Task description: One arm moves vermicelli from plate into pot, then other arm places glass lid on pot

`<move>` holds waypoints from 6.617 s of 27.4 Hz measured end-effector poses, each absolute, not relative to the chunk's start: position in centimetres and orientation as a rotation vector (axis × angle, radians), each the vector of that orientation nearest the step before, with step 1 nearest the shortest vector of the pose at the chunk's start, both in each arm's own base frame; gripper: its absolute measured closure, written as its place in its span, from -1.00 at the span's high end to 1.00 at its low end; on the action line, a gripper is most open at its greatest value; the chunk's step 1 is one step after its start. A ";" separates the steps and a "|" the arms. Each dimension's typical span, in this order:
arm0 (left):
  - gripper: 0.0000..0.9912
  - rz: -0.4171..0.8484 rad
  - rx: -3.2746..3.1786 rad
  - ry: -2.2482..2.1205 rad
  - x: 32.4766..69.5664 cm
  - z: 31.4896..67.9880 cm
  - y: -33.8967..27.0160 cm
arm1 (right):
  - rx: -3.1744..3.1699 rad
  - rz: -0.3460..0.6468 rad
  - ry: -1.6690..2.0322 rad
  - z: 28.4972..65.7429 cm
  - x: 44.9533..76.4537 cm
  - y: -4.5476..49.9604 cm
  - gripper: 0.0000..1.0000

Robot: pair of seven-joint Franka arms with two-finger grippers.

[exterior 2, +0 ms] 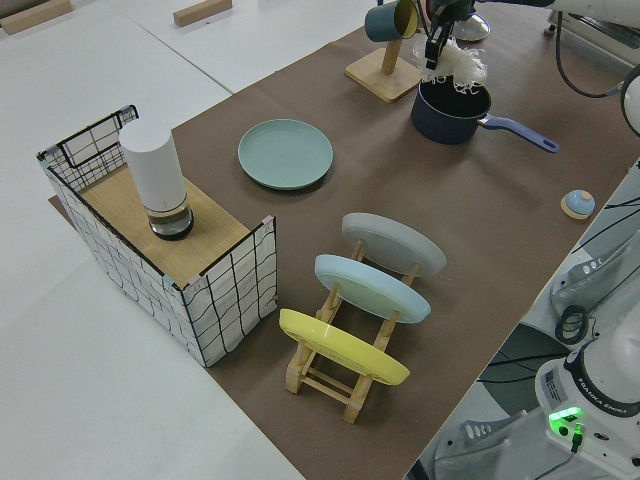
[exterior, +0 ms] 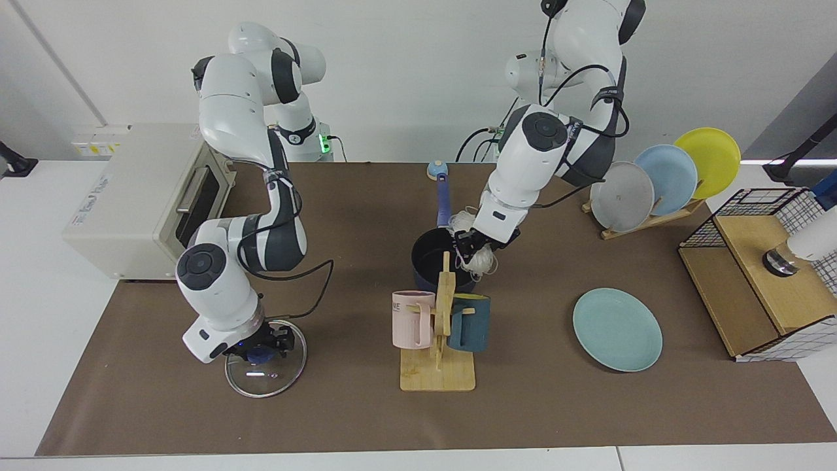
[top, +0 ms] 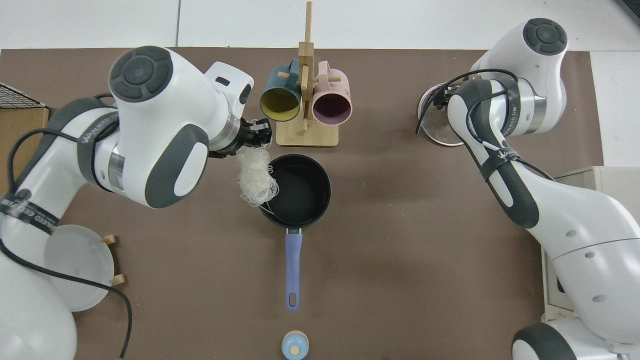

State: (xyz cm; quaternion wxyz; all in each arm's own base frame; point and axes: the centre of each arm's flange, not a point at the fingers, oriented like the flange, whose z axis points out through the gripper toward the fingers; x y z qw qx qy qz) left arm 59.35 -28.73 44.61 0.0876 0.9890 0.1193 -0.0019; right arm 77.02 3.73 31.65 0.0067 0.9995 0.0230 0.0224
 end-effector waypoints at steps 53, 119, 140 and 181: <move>0.99 0.055 3.074 0.149 62.6 54.7 -13.4 | 3.125 0.010 0.028 51.4 66.8 9.6 -0.13; 1.00 0.083 3.144 0.042 58.7 62.1 0.1 | 3.120 0.124 -0.204 38.7 56.6 42.8 -0.13; 1.00 0.083 3.144 0.042 58.7 62.1 0.1 | 3.125 0.130 -0.211 38.6 56.3 43.5 -0.13; 1.00 0.083 3.144 0.042 58.7 62.1 0.1 | 3.125 0.142 -0.230 38.5 56.9 42.9 -0.13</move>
